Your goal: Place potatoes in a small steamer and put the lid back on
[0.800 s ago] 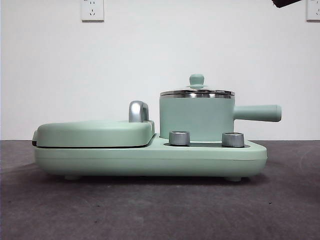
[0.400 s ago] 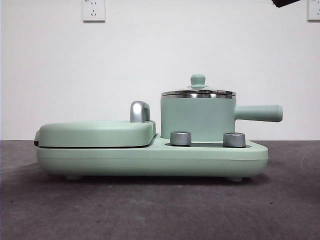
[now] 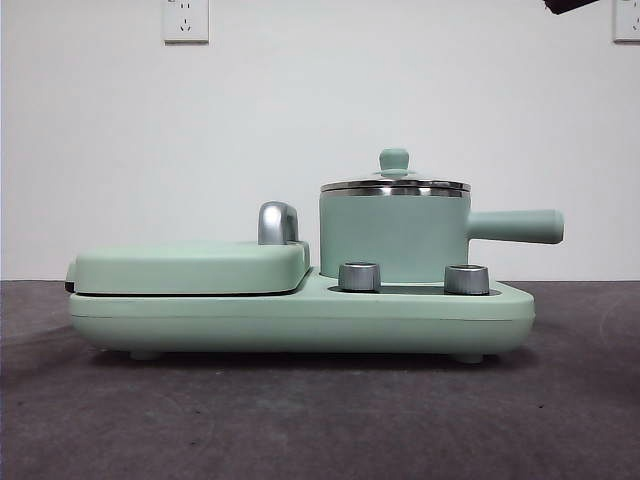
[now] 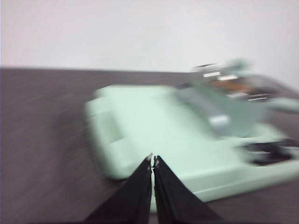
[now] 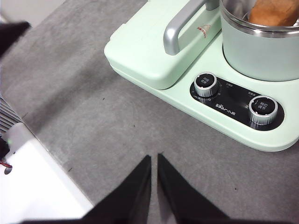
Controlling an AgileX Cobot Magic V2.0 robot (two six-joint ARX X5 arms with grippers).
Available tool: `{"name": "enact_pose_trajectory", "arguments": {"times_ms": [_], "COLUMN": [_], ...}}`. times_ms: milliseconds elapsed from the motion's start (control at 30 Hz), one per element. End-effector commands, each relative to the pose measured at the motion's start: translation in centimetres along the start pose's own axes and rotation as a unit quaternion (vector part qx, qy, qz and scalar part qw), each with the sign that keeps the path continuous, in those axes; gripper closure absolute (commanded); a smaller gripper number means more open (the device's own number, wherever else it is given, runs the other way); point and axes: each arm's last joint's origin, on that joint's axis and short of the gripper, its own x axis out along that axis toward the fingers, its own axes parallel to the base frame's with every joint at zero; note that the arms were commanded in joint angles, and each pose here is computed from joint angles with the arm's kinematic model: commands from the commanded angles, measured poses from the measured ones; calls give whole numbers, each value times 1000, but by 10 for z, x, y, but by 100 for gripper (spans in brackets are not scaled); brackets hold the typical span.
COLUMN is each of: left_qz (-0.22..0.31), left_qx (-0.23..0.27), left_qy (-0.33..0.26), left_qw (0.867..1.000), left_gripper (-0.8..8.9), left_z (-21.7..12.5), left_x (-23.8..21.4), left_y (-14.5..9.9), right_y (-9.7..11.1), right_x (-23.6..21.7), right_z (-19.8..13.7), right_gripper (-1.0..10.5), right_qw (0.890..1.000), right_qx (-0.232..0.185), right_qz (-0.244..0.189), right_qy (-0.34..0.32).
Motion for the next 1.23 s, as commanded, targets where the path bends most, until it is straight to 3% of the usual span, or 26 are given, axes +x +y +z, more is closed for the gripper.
{"name": "enact_pose_trajectory", "arguments": {"times_ms": [33, 267, 367, 600, 1233], "left_qz": [66, 210, 239, 246, 243], "left_qx": [-16, -17, -10, -13, -11], "left_qy": [-12, -36, -30, 10, -12], "left_qw": [998, 977, 971, 969, 970], "left_gripper": [807, 807, 807, 807, 807], "left_z": [-15, -32, -37, -54, -54], "left_x": [1, -1, -1, 3, 4], "left_y": [8, 20, 24, 28, 29], "right_y": [1, 1, 1, 1, 1], "right_x": [0, 0, 0, 0, 0], "right_z": [2, 2, 2, 2, 2], "right_gripper": [929, 928, 928, 928, 928], "right_qw": [1000, 1000, 1000, 1000, 1000], "right_qx": [-8, -8, -8, -8, -8], "right_qz": [4, 4, 5, 4, 4], "right_qy": [-4, -4, -4, -4, -4]}}
